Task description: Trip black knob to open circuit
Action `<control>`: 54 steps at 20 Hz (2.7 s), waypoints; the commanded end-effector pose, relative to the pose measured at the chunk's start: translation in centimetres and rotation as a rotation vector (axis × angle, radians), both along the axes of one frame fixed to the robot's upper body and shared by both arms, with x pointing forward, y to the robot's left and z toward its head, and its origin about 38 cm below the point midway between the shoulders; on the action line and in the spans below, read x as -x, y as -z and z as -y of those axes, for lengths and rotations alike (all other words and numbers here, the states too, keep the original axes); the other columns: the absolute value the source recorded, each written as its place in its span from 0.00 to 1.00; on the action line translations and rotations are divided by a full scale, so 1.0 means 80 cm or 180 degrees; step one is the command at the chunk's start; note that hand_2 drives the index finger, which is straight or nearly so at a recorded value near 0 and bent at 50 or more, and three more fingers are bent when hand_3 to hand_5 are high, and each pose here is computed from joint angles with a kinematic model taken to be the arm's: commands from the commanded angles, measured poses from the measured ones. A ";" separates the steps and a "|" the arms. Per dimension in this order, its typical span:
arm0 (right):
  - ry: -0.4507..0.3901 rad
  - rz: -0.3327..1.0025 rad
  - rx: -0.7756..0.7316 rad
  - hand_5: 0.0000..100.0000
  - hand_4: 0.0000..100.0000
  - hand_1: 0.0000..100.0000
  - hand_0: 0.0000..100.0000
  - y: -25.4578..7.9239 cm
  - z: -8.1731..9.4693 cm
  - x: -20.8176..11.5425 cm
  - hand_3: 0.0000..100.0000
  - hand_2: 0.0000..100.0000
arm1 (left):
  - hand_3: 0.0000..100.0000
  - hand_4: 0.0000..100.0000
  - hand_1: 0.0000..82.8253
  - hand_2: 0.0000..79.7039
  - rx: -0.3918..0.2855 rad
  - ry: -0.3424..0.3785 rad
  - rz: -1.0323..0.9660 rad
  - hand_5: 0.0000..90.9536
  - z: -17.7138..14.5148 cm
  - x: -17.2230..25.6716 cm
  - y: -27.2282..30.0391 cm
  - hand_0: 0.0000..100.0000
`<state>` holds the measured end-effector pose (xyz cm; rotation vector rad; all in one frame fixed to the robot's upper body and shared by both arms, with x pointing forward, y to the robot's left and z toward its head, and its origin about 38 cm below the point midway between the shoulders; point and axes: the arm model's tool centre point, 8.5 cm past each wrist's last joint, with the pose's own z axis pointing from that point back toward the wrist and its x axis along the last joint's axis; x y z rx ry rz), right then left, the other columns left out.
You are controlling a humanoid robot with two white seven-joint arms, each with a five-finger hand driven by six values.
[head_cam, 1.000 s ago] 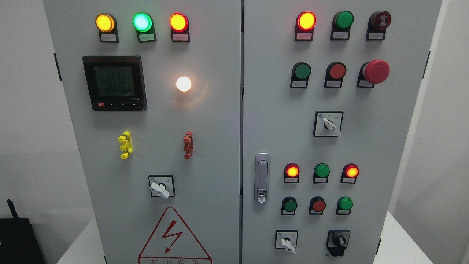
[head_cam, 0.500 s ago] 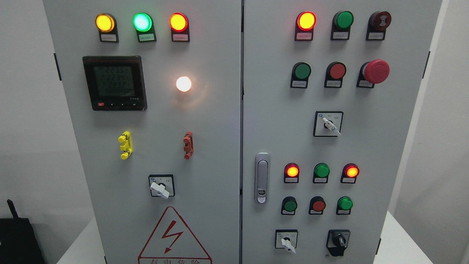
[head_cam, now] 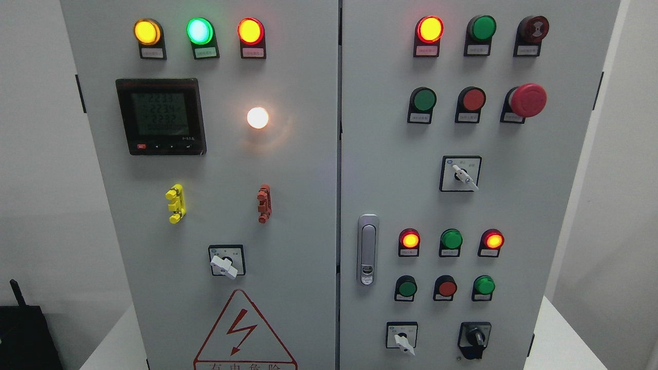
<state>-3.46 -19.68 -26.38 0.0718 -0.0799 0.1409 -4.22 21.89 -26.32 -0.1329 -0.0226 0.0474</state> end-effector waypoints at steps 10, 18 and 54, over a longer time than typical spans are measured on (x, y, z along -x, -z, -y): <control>0.0121 0.1659 -0.0076 0.00 0.00 0.12 0.00 -0.022 -0.008 -0.109 0.00 0.00 | 0.00 0.00 0.47 0.00 0.0003 0.0073 -0.0005 0.00 0.000 0.000 0.000 0.12; 0.0204 0.2509 -0.0068 0.00 0.00 0.09 0.00 -0.052 -0.008 -0.181 0.00 0.00 | 0.00 0.00 0.47 0.00 0.0003 0.0073 -0.0005 0.00 0.000 0.000 0.000 0.12; 0.0706 0.5194 -0.0067 0.00 0.10 0.05 0.00 -0.385 0.050 -0.383 0.22 0.00 | 0.00 0.00 0.47 0.00 0.0003 0.0073 0.0000 0.00 0.000 0.000 0.000 0.12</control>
